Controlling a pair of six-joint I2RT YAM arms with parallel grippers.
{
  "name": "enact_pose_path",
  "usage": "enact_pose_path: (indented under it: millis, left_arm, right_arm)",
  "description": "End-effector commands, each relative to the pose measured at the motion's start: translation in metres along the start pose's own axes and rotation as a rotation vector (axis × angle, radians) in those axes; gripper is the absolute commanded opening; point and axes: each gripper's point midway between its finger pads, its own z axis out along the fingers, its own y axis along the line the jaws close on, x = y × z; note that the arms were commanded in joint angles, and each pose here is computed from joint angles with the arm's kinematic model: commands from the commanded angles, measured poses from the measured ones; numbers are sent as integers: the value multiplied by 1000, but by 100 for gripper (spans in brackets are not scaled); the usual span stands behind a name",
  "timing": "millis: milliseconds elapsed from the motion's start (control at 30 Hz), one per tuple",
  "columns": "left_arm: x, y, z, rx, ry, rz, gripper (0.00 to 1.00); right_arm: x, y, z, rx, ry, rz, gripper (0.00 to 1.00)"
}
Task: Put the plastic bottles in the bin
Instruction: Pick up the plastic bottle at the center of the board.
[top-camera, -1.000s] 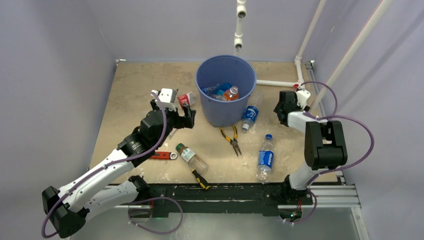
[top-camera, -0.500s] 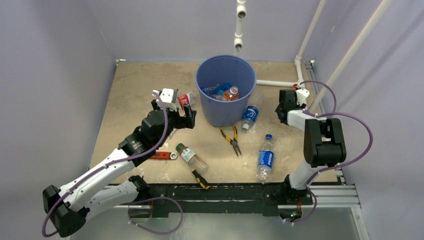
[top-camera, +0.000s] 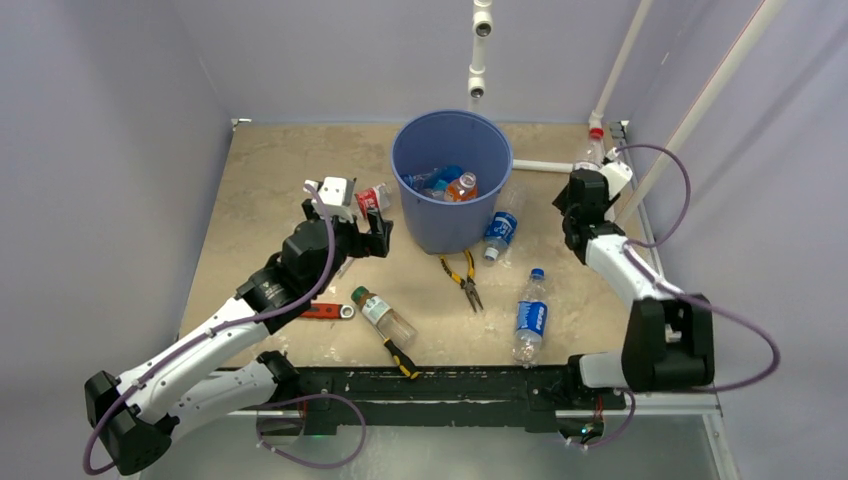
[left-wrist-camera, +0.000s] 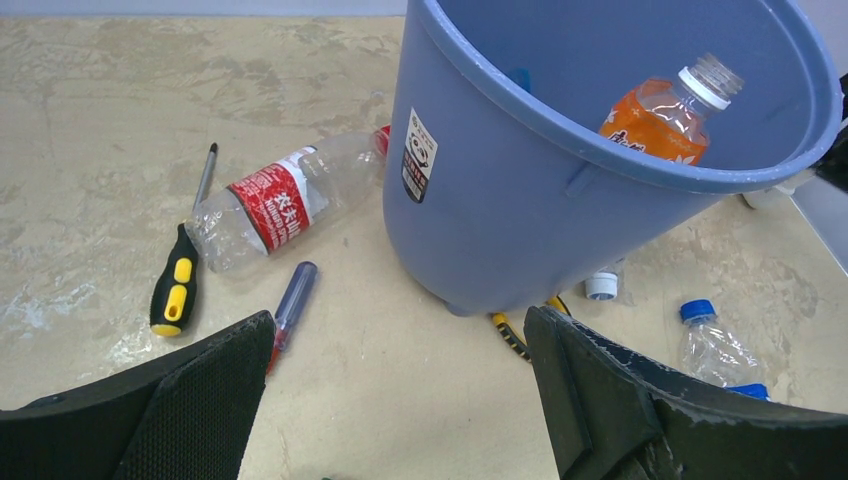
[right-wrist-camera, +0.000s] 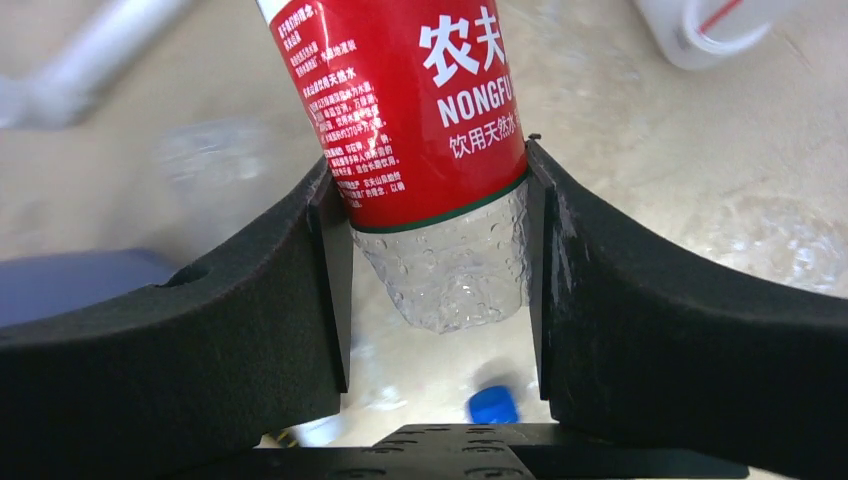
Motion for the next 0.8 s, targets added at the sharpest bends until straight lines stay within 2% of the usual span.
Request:
enact_pose_path:
  millis: [0, 300, 433, 467, 567, 667, 767]
  left_arm:
    - [-20, -4, -6, 15, -54, -25, 95]
    - [-36, 10, -17, -45, -126, -37, 95]
    - [-66, 22, -41, -52, -274, -80, 94]
    - [-84, 22, -53, -23, -361, -118, 95]
    - [-102, 15, -74, 76, -487, -146, 96]
    - [-122, -5, -88, 195, -539, -140, 99]
    - [-144, -42, -99, 370, -542, -91, 99]
  right_arm:
    - [-55, 45, -57, -168, -150, 94, 41]
    - [-123, 85, -192, -500, -333, 249, 39]
    - [-138, 94, -258, -796, -412, 244, 38]
    - [-137, 100, -275, -896, -424, 218, 38]
    - [-127, 114, -333, -1222, -451, 122, 39]
    - [-113, 111, -380, -1470, -475, 80, 39]
    - [-99, 110, -410, -1650, -463, 36, 39]
